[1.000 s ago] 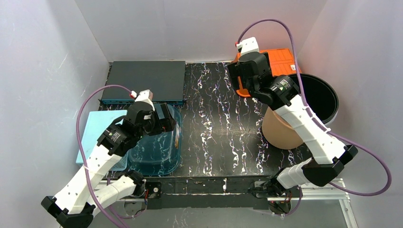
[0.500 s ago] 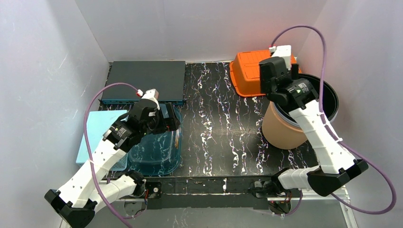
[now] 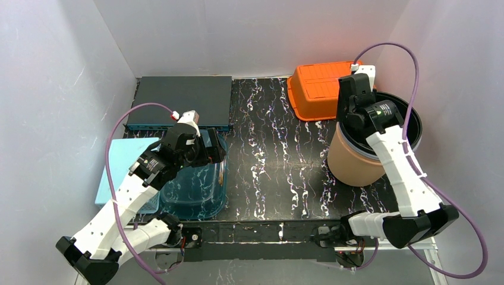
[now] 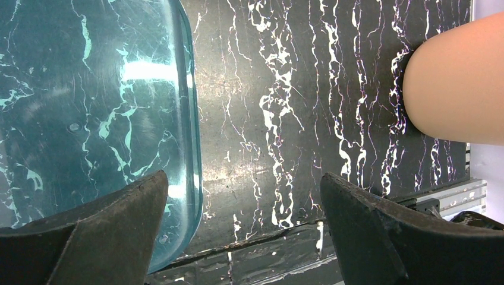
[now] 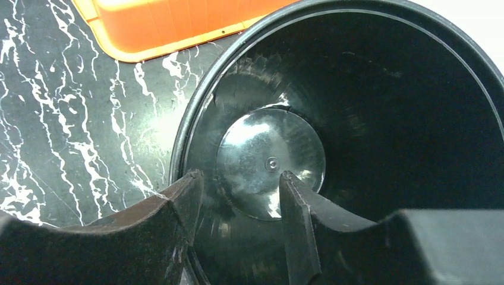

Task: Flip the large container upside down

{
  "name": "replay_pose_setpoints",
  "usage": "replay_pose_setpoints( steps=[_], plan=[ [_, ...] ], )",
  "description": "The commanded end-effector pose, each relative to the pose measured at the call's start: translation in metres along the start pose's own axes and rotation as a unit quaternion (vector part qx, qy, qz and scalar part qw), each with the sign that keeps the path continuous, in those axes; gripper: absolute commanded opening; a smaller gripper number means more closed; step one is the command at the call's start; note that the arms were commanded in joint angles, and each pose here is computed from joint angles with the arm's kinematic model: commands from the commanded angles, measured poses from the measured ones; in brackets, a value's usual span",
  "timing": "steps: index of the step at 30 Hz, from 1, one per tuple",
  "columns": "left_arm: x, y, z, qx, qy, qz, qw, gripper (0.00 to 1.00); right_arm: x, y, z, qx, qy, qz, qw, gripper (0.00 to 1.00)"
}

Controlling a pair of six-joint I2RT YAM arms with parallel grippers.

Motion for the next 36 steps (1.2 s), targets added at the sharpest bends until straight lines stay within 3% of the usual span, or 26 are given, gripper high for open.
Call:
replay_pose_setpoints(
  steps=[1,9,16,26,28,31,36],
  plan=[
    [-0.001,0.003,-0.005,-0.002,-0.004,0.006,1.000,0.98,-0.006,0.002,-0.008,-0.028,-0.022,0.043,0.998,0.59],
    [-0.001,0.003,-0.003,-0.002,-0.004,0.004,1.000,0.98,-0.026,-0.009,-0.030,-0.039,-0.080,0.081,0.993,0.61],
    [-0.002,0.001,-0.001,0.002,-0.002,0.005,1.000,0.98,-0.010,0.010,-0.016,-0.084,-0.038,0.073,0.993,0.59],
    [-0.001,0.002,-0.001,0.000,0.000,0.005,1.000,0.98,0.000,0.015,-0.003,-0.079,-0.022,0.060,0.995,0.37],
    [-0.001,0.001,-0.001,0.000,-0.002,0.004,1.000,0.98,0.000,0.014,-0.004,-0.079,-0.025,0.060,0.995,0.27],
    [-0.001,0.001,-0.002,0.001,-0.002,0.005,1.000,0.98,-0.003,0.011,-0.007,-0.077,-0.034,0.064,0.994,0.20],
    [-0.001,0.001,-0.001,0.001,-0.001,0.003,1.000,0.98,-0.008,0.009,-0.014,-0.087,-0.048,0.066,0.993,0.17]
  ],
)
Point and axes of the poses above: each gripper's point midway between its finger pads, its own z axis out along the fingers, its own y axis along the line the jaws close on, x = y × z, the point moved 7 cm from there along -z, back along the fingers, and after that the axes turned 5 degrees about z, right-handed, at the moved point
